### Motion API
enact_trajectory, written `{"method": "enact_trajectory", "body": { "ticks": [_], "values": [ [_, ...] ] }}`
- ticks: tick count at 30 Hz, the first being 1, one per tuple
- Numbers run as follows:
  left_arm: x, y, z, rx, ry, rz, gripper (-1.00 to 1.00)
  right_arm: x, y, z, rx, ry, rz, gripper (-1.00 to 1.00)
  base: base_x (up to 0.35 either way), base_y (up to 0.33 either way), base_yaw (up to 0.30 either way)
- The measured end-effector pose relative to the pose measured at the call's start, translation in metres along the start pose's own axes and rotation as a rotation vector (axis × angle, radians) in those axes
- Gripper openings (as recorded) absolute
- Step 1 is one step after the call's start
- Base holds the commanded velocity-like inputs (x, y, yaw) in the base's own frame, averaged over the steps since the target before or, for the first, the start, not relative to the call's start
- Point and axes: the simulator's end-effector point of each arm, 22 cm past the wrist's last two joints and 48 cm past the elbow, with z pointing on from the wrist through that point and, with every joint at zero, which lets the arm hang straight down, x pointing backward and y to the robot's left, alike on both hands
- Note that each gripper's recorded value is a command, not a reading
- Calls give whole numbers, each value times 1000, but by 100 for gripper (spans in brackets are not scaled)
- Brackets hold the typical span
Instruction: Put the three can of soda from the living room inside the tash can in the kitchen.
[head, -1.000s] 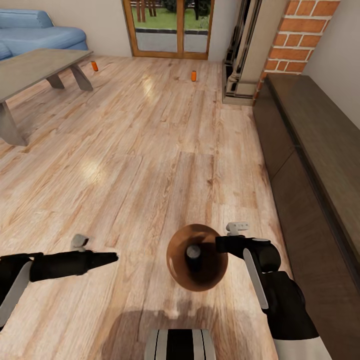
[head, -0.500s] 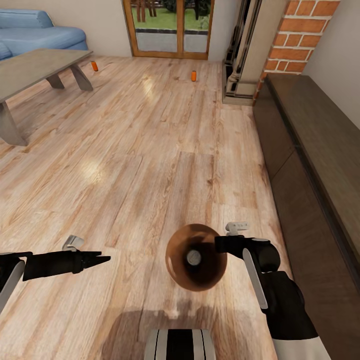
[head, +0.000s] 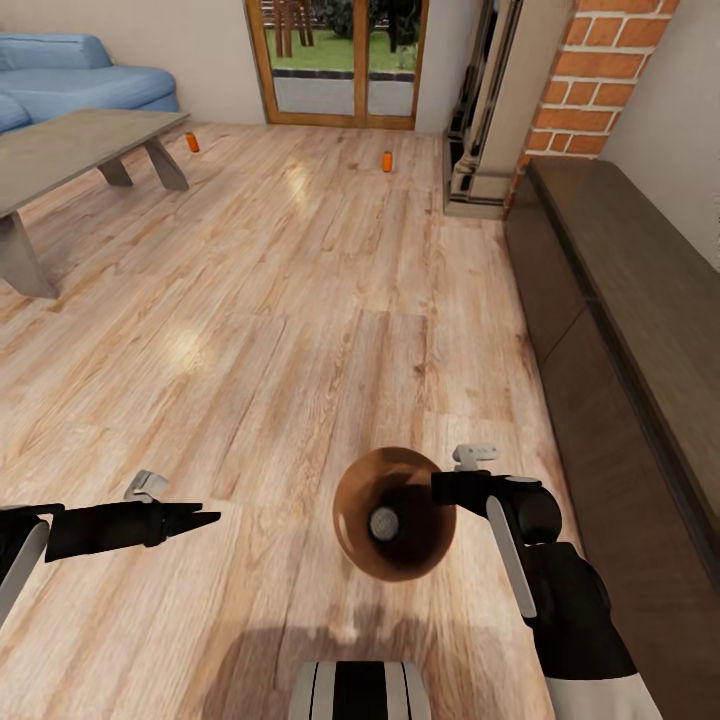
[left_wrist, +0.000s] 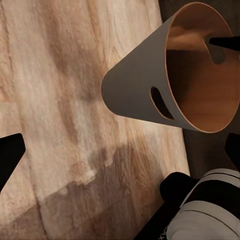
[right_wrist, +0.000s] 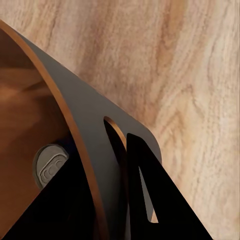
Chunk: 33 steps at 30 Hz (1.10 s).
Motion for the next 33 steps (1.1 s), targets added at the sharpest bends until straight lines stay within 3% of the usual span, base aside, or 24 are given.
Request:
{"method": "enact_trajectory", "body": {
  "ticks": [13, 19, 23, 33],
  "values": [
    [-5, -19, -4, 65, -13, 21, 100, -6, 2, -6, -4, -14, -5, -100, 0, 0, 0],
    [-13, -29, -5, 94, -50, 93, 100, -9, 1, -9, -2, -22, -6, -100, 0, 0, 0],
    [-14, -37, -5, 113, -52, 111, 100, -11, 1, -12, -1, -28, -8, -100, 0, 0, 0],
    [-15, -53, 6, 151, -78, 106, 100, -17, 3, -18, -1, -43, -11, -100, 0, 0, 0]
  ]
}}
